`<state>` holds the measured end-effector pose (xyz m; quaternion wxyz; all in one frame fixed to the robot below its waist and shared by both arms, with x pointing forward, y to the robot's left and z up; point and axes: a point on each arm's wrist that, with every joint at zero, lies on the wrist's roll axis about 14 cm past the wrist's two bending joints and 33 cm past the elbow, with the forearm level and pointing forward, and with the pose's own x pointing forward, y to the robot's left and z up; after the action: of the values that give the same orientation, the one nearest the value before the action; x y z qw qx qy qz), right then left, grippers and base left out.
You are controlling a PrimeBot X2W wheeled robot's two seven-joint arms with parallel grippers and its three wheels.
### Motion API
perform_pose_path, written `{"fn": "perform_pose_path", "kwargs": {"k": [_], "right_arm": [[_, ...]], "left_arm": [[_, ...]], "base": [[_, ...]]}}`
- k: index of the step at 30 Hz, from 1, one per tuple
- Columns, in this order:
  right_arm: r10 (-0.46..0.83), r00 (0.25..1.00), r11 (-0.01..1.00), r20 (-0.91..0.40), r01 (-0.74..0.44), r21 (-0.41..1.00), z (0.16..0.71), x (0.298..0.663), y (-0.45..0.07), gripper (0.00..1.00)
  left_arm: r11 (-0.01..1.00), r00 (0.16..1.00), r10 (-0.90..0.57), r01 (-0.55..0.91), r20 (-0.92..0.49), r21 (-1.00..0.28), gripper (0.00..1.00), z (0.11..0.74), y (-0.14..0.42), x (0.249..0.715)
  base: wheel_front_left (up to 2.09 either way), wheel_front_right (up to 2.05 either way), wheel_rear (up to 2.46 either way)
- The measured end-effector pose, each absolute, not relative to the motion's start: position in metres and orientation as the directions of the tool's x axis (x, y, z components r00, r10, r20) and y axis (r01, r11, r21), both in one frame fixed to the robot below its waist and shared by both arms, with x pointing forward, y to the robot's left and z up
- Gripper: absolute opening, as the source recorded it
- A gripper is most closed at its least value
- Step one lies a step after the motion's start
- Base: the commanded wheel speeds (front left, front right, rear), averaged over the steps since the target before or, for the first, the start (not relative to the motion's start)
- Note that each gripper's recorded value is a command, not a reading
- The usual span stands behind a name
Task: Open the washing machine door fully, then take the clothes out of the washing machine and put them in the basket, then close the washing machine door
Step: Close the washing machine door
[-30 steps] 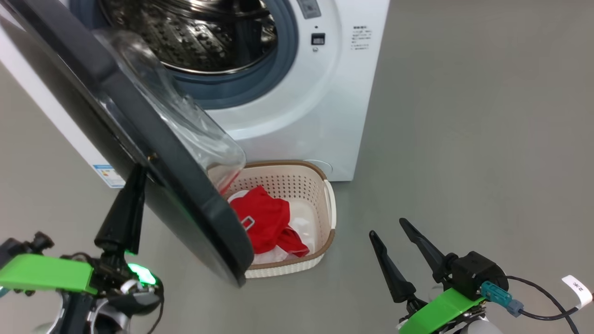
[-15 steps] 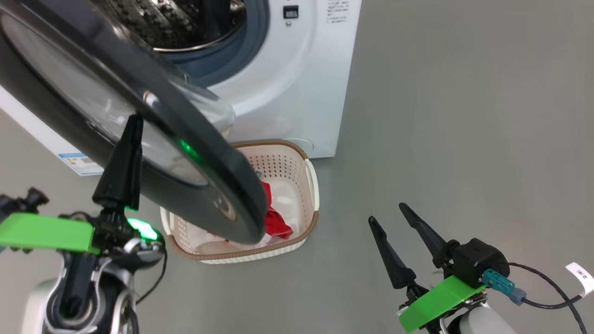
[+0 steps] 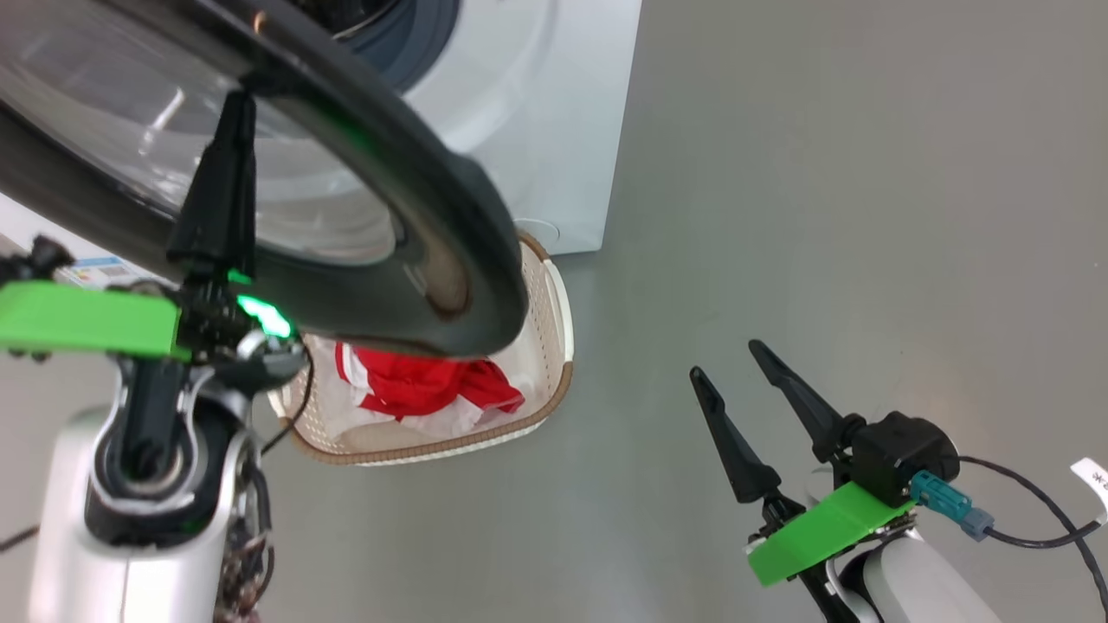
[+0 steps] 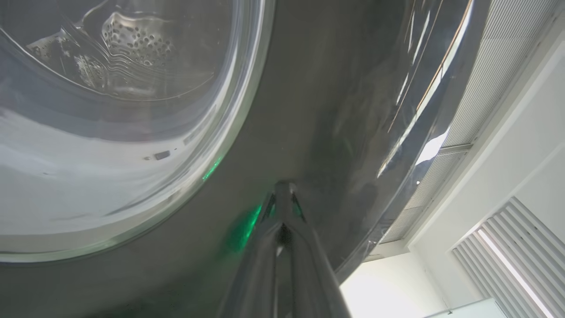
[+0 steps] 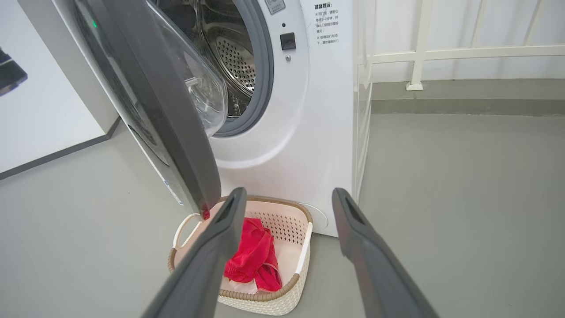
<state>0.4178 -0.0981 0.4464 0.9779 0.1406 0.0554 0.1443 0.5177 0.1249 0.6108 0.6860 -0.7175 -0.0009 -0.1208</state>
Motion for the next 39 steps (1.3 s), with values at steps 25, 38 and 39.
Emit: {"fn": "perform_pose_path", "kwargs": {"k": [25,38,39], "right_arm": [[0.282,0.952,0.926,-0.119,-0.238,0.292,0.420,0.438,-0.106,1.00],[0.271,0.958,0.926,-0.097,-0.232,0.299,0.429,0.438,-0.109,1.00],[0.272,0.958,0.925,-0.092,-0.234,0.300,0.431,0.438,-0.108,1.00]], "left_arm": [[-0.078,0.956,-0.185,0.219,0.230,-0.973,0.00,0.609,0.086,0.602],[-0.089,0.939,-0.216,0.253,0.267,-0.963,1.00,0.615,0.082,0.595],[-0.084,0.942,-0.219,0.242,0.255,-0.967,1.00,0.611,0.082,0.591]], "base": [[0.00,0.00,0.00],[0.00,0.00,0.00],[0.00,0.00,0.00]]}}
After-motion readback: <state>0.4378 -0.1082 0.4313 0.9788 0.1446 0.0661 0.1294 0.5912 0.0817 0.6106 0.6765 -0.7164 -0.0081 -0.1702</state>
